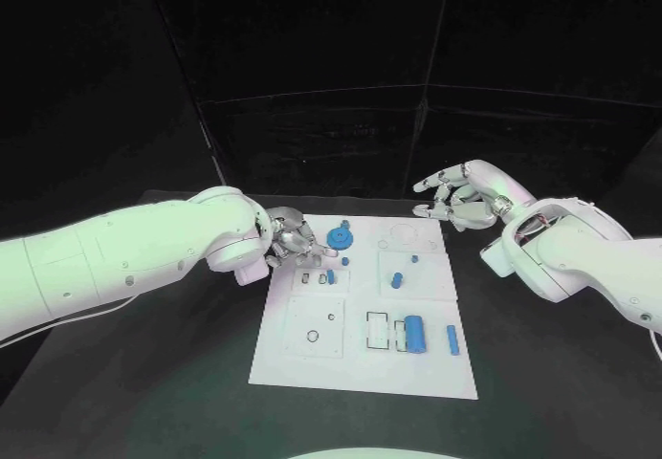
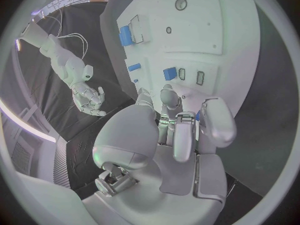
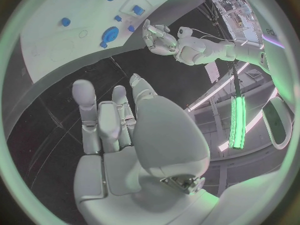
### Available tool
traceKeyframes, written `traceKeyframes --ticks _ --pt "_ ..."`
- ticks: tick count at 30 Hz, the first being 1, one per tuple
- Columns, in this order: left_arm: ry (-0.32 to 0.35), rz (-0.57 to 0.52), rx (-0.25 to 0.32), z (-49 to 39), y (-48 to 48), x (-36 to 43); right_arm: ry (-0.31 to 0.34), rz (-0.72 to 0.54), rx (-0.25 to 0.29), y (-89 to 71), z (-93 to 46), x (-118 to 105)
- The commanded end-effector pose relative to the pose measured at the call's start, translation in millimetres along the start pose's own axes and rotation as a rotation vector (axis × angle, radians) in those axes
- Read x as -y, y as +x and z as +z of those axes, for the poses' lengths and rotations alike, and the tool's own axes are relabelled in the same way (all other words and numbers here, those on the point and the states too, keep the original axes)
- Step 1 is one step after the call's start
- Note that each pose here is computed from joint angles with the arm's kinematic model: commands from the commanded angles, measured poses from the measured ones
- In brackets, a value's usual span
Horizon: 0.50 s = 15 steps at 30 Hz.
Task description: Assemble the parts on the task board
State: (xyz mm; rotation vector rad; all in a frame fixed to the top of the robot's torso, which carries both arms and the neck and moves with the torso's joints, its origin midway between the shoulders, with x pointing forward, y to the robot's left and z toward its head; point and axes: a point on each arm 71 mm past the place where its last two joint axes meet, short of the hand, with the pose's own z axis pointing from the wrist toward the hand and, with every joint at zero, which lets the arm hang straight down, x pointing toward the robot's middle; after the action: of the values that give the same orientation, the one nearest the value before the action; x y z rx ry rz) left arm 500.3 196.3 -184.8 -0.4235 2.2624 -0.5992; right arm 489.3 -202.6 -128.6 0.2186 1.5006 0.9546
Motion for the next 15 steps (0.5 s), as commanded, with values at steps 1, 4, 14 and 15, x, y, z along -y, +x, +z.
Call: traceKeyframes --ticks 1,4,14,15 --pt "-0.097 0.148 0.001 2.4 -1.4 0.4 -0.037 0.12 0.086 -8.5 2.5 -0.4" --pt "-0.097 0.164 0.007 5.5 -0.9 7.5 -0.034 0.14 0.104 -10.3 4.2 1.3" --pt "-0.115 0.233 -0.027 16.0 8.4 19.0 -0.033 0.162 0.109 -7.9 9.0 0.5" --pt "-0.116 0.238 -0.031 16.8 9.1 19.6 -0.033 0.163 0.109 -7.8 9.2 0.4"
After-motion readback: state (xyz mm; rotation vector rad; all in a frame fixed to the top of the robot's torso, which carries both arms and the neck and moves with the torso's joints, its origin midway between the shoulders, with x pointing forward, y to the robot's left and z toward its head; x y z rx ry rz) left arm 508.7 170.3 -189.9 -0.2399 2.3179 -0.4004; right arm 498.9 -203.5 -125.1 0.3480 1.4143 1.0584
